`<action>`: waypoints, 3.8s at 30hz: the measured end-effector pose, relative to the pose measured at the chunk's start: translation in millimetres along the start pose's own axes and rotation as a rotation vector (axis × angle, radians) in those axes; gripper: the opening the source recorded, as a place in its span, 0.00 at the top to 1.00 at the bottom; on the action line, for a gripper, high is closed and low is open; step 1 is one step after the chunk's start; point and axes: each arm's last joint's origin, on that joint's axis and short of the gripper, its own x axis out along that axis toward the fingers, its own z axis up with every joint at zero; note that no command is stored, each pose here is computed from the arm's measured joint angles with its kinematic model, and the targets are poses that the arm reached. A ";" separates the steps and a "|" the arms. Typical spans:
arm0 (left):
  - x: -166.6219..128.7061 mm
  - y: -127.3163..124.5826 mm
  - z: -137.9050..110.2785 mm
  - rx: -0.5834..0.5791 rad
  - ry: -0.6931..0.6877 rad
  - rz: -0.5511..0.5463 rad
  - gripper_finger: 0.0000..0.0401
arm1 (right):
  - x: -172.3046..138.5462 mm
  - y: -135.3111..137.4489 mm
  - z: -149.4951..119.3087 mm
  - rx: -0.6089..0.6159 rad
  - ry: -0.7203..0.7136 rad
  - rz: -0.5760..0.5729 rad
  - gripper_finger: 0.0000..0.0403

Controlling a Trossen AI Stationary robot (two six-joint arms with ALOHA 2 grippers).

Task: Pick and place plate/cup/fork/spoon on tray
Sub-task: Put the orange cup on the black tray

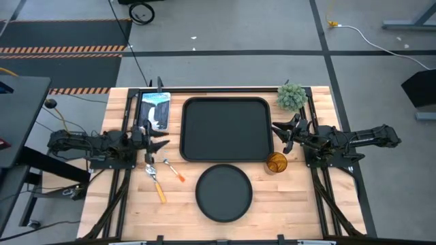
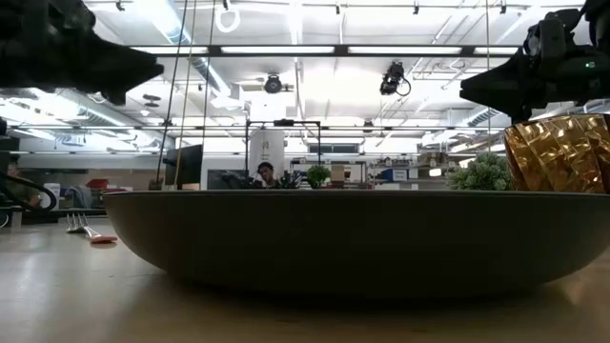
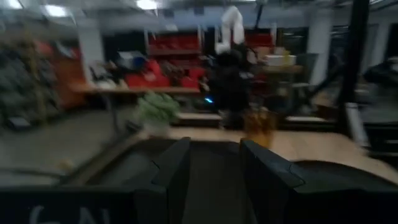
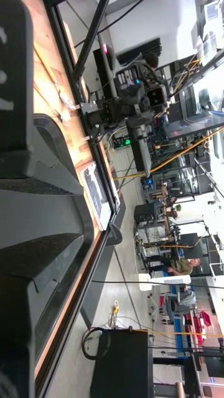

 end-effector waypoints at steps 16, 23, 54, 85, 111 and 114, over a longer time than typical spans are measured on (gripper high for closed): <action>23.3 5.3 16.5 0.043 -0.190 0.133 0.64 | -0.5 2.6 9.7 0.297 -0.080 0.075 0.71; 50.1 8.7 23.7 0.055 -0.105 0.184 0.64 | -0.2 11.8 6.3 0.370 0.014 0.296 0.71; 220.7 19.9 9.7 -0.081 0.496 -0.025 0.64 | 6.7 7.6 77.8 0.106 0.540 -0.294 0.71; 219.5 -19.8 15.2 -0.205 0.775 -0.174 0.64 | 9.6 31.1 42.5 0.285 1.471 -0.358 0.71; 218.4 -19.4 29.3 -0.230 0.705 -0.158 0.64 | 59.9 94.4 -12.2 -0.078 1.323 0.113 0.71; 220.4 -24.1 29.1 -0.246 0.685 -0.151 0.63 | 66.4 98.8 -18.1 -0.096 1.293 0.140 0.71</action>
